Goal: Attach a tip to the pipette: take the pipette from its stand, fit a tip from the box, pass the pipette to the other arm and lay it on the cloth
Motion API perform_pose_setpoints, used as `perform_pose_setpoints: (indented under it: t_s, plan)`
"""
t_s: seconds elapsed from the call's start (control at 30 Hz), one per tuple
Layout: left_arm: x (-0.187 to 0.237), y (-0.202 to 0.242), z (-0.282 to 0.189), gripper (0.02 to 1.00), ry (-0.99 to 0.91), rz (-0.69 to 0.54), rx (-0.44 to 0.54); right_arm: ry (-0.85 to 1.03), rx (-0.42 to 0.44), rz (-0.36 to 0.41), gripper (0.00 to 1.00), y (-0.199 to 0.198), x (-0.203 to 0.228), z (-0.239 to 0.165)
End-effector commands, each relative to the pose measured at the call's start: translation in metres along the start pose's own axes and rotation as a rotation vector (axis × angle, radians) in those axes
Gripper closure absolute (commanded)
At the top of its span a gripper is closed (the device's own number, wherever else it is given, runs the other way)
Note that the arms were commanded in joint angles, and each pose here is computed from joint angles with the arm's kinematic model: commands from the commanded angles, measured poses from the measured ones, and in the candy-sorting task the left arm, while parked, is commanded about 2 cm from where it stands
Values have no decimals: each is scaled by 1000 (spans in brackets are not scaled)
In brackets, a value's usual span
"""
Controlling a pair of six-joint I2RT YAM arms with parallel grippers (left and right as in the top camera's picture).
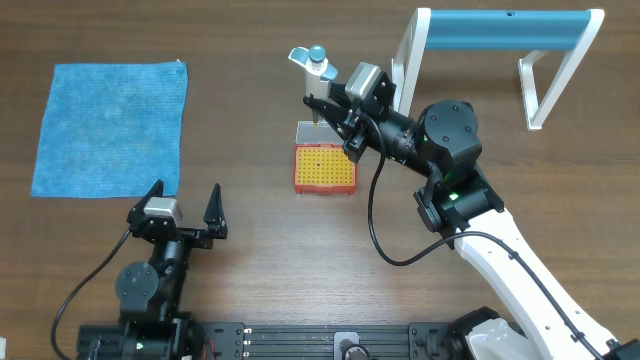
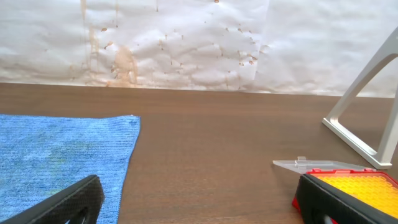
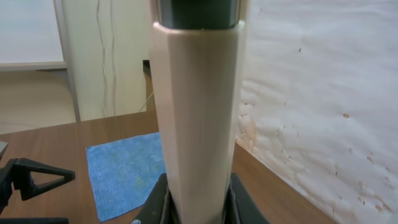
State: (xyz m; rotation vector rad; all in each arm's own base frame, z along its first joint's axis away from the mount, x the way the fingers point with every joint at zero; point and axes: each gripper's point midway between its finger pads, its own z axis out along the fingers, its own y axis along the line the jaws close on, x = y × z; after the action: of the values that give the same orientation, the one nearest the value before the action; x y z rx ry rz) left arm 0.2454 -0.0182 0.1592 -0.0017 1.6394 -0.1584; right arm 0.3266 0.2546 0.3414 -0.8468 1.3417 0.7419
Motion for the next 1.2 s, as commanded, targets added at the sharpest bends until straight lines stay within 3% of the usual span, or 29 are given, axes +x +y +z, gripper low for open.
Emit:
perform_pose_setpoints:
  t_s: [0.03,0.8,0.87,0.97,1.03,1.07,1.13,1.2]
  plan:
    - [-3,38,-4,20,-22,14,-224,-40,-5,-33,923,3,-20,-2]
    - [-25,37,-6,20,-111,2,-224,-40,-5,-4,923,3,-20,-2]
    - [-61,0,-7,23,-245,11,-17,-40,-6,35,928,3,-20,-2]
    - [-81,-5,-7,23,-162,-33,-4,-40,-6,34,923,3,-20,-2]
    - [-130,-12,1,23,-147,46,5,-44,-6,51,923,3,-21,-2]
    - [-150,-23,12,23,-118,116,57,-51,-7,80,923,3,-23,-2]
    - [-181,-39,48,23,-41,125,146,-82,-10,151,923,3,-31,-3]
    - [-223,-91,77,23,-29,125,465,-108,-17,220,923,3,-38,-3]
